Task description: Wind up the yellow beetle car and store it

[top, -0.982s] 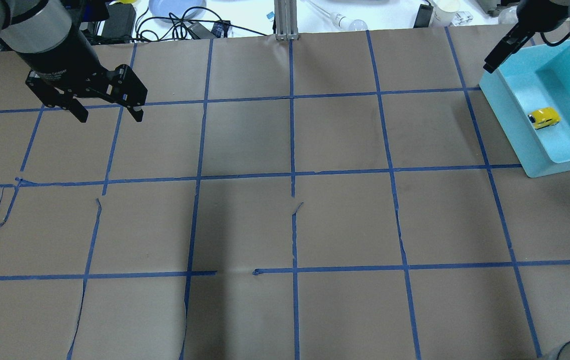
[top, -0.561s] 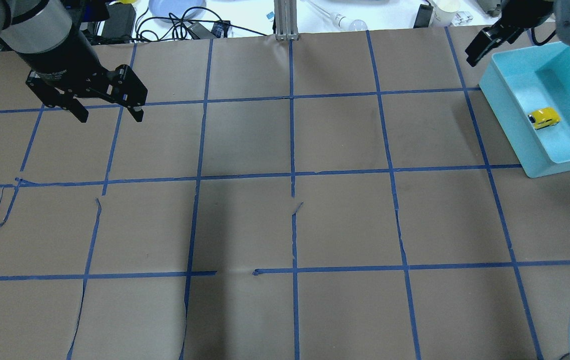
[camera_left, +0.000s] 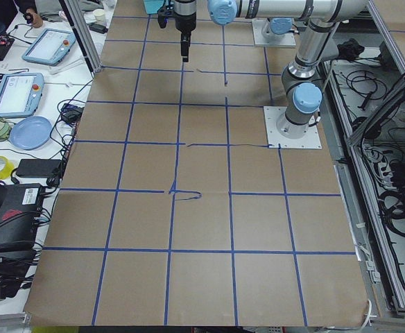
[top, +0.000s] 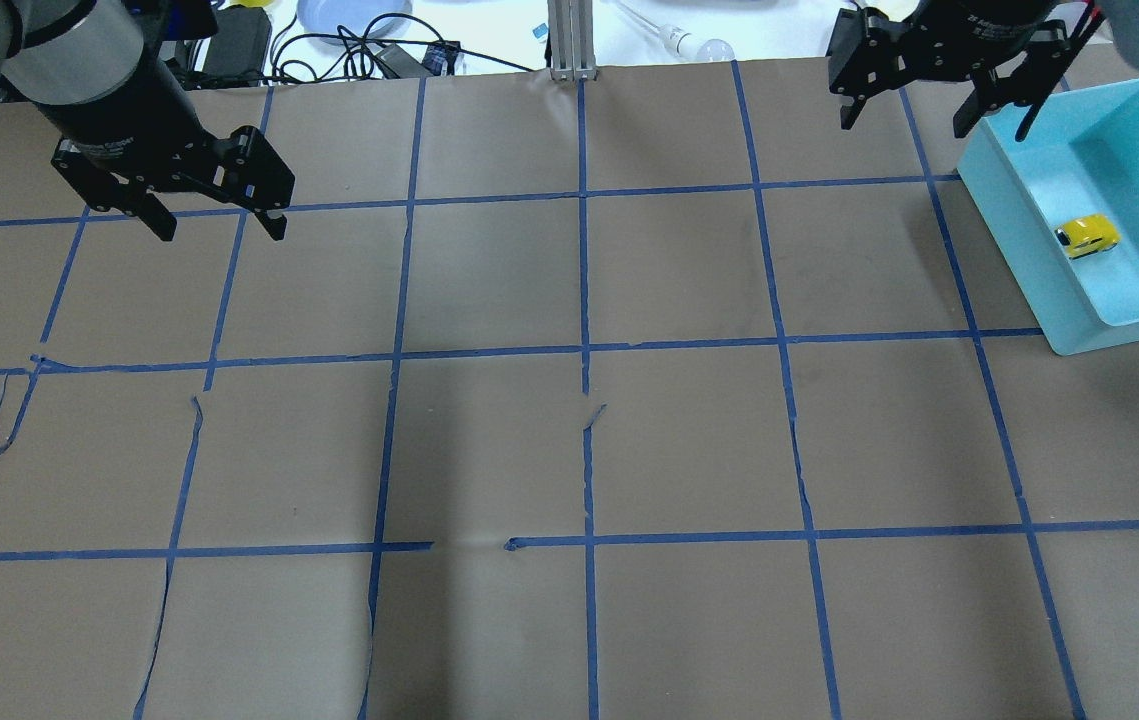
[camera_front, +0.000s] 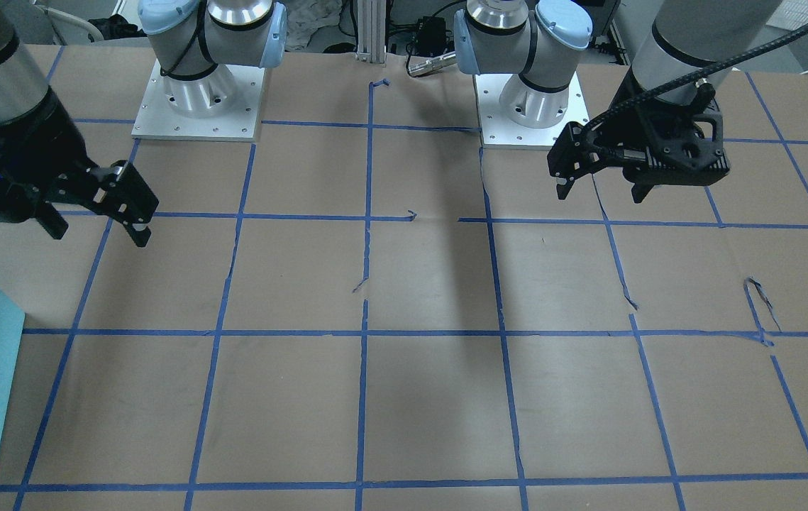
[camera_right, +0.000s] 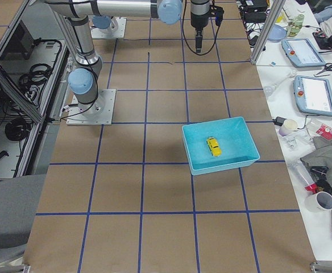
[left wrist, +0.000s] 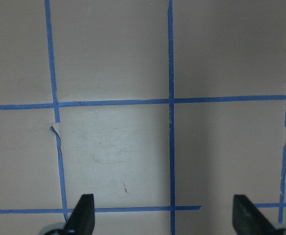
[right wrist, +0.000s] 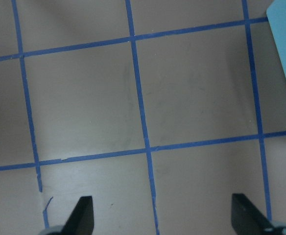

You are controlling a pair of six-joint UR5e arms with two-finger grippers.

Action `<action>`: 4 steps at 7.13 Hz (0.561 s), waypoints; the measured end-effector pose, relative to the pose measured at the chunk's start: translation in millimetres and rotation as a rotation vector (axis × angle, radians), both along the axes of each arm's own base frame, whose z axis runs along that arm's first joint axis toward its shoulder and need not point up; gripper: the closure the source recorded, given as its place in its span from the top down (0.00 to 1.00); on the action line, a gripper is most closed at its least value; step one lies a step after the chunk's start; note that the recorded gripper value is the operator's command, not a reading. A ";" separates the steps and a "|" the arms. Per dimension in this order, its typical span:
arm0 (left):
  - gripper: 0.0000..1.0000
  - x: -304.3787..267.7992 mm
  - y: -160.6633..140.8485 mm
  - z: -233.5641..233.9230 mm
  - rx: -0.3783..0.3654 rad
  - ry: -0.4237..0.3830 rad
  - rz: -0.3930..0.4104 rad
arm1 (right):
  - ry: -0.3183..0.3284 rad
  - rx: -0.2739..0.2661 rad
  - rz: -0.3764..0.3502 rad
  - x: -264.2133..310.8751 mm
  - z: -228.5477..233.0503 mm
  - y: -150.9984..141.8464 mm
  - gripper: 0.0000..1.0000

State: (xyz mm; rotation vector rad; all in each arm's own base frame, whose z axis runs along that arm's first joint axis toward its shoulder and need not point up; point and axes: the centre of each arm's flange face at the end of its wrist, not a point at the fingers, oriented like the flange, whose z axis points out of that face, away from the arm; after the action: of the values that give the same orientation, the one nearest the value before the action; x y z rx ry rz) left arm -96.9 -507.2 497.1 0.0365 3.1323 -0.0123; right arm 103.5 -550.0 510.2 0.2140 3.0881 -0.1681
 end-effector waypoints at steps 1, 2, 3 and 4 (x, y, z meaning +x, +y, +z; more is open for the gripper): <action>1.00 0.2 -0.5 -0.7 0.001 0.001 0.001 | -0.005 0.015 -0.018 6.6 -0.2 7.4 1.00; 1.00 0.4 -1.1 -1.3 0.001 0.002 0.001 | -0.002 0.022 -0.028 6.7 -3.6 9.4 1.00; 1.00 0.3 -1.7 -1.0 -0.002 0.004 0.001 | 0.022 0.026 -0.035 2.0 -4.8 10.9 1.00; 1.00 0.2 -1.8 0.5 -0.007 0.005 0.002 | 0.061 0.032 -0.047 -6.8 -5.2 11.7 1.00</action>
State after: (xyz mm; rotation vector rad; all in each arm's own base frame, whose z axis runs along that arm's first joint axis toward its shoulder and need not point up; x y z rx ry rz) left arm -96.7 -509.0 497.5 0.0332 3.1375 -0.0229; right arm 96.6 -538.2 505.0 0.2879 3.1498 -0.1285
